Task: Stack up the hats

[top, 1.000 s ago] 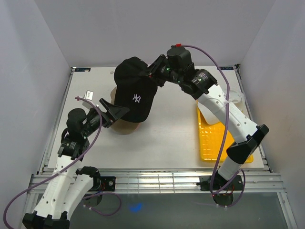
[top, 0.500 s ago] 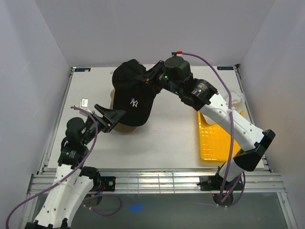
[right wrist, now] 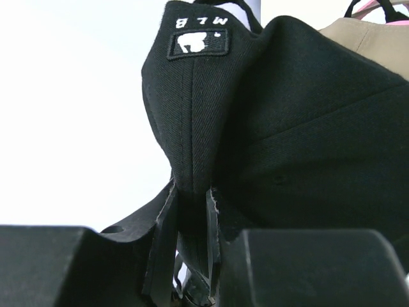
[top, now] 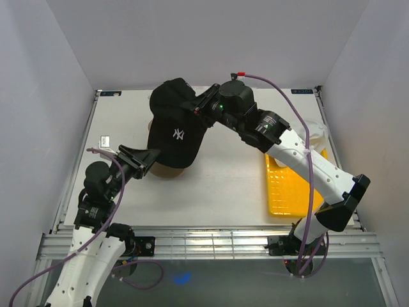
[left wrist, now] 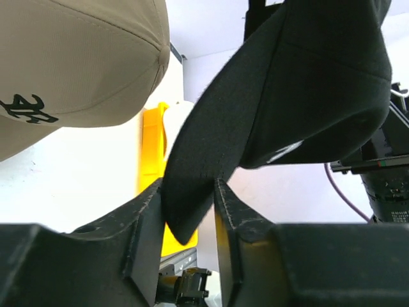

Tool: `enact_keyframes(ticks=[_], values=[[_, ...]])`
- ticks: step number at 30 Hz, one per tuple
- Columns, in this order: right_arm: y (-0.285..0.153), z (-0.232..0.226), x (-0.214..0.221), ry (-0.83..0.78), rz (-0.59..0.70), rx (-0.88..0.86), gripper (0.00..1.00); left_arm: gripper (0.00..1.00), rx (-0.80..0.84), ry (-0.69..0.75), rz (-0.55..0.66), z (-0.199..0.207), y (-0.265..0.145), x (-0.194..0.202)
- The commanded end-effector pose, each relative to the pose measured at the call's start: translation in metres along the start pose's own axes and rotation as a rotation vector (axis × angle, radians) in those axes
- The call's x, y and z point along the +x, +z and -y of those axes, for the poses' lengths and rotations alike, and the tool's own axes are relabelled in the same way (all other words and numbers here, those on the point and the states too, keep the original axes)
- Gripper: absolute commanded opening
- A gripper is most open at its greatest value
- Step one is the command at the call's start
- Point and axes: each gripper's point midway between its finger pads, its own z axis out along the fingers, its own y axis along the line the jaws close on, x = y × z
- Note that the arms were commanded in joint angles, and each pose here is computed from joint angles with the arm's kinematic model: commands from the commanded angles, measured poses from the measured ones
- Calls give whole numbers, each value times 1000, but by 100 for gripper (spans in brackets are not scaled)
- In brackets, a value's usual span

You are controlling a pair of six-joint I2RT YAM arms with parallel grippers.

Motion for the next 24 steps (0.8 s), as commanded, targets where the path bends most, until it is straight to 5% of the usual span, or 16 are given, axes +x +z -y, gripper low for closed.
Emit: enact_keyframes(ticks=[1,12,14,15,24], values=[[-5,-19,-7,-14,38,-55,8,42,0,0,45,15,-3,-12],[12,-2,-8,-166,40,37,8,23,-142,-45,53,5,9,-22],[21,9,-8,-226,37,92,8,15,-172,-80,51,3,9,-22],[21,2,-10,-245,43,79,8,2,-192,-97,51,1,9,-22],[35,24,-24,-394,51,148,8,0,-163,-250,7,13,21,-17]])
